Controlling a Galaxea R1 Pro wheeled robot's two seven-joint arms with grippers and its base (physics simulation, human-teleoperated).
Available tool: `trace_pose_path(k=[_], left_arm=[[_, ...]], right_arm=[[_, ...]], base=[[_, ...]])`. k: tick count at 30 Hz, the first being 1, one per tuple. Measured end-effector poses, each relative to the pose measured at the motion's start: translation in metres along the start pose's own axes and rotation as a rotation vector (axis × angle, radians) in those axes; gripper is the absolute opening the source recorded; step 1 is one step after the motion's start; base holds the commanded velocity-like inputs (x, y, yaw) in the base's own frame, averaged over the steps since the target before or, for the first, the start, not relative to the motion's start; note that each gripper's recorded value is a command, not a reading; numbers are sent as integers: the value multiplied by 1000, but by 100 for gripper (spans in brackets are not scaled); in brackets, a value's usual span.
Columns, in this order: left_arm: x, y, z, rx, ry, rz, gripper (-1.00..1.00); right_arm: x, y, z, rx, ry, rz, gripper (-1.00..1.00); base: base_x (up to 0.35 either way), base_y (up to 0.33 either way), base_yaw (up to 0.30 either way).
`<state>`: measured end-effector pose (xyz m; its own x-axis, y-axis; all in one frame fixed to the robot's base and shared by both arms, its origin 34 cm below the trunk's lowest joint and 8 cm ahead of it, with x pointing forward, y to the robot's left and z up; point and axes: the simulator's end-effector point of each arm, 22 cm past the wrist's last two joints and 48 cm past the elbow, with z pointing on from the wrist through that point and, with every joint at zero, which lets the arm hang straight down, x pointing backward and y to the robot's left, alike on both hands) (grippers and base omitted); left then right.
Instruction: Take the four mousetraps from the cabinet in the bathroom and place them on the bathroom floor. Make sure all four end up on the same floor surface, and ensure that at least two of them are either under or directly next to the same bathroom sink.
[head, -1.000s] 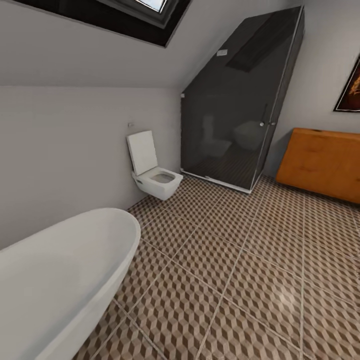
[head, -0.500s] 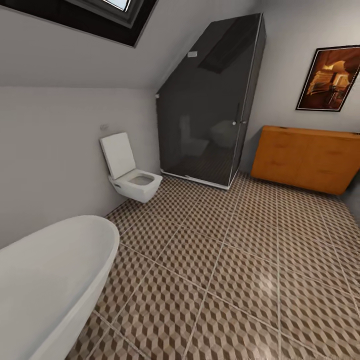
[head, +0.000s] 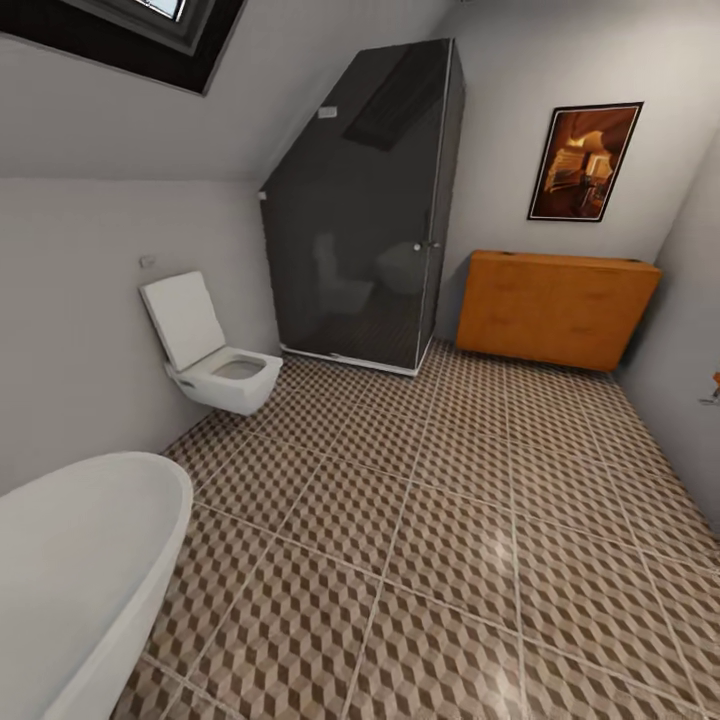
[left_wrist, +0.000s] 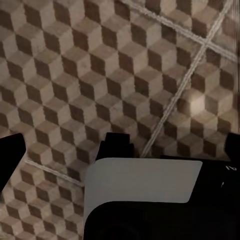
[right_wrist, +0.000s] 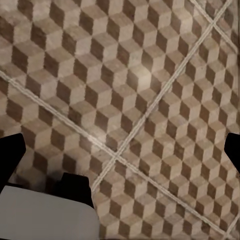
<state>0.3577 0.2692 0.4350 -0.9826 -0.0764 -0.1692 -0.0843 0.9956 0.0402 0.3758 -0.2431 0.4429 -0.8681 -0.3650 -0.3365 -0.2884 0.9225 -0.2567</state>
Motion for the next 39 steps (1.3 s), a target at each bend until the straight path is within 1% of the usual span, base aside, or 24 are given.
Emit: trace_pose_path(k=[15,21,29,33,39], left_arm=[[-3,0,-1,1,-8,1,100],[-4,0,-2,1,-12,1,100],[-7,0,-3,1,-17,0,100],[-8,0,-3,2,-20,0,100],[-9,0,-4,2,-25,1,100]], right_arm=[[-4,-1,-1,3,-8,2,100],[-5,2,-1,-13,-12,3,100],[-7,2,-1,-15,-17,3,100],[-8,1,-2,-14,-19,4,100],[-9,1,-2,-12,-22,4,100]], base=[[0,0,-286],[0,0,-286],[0,0,-286],[106,0,-286],[238,0,-286]])
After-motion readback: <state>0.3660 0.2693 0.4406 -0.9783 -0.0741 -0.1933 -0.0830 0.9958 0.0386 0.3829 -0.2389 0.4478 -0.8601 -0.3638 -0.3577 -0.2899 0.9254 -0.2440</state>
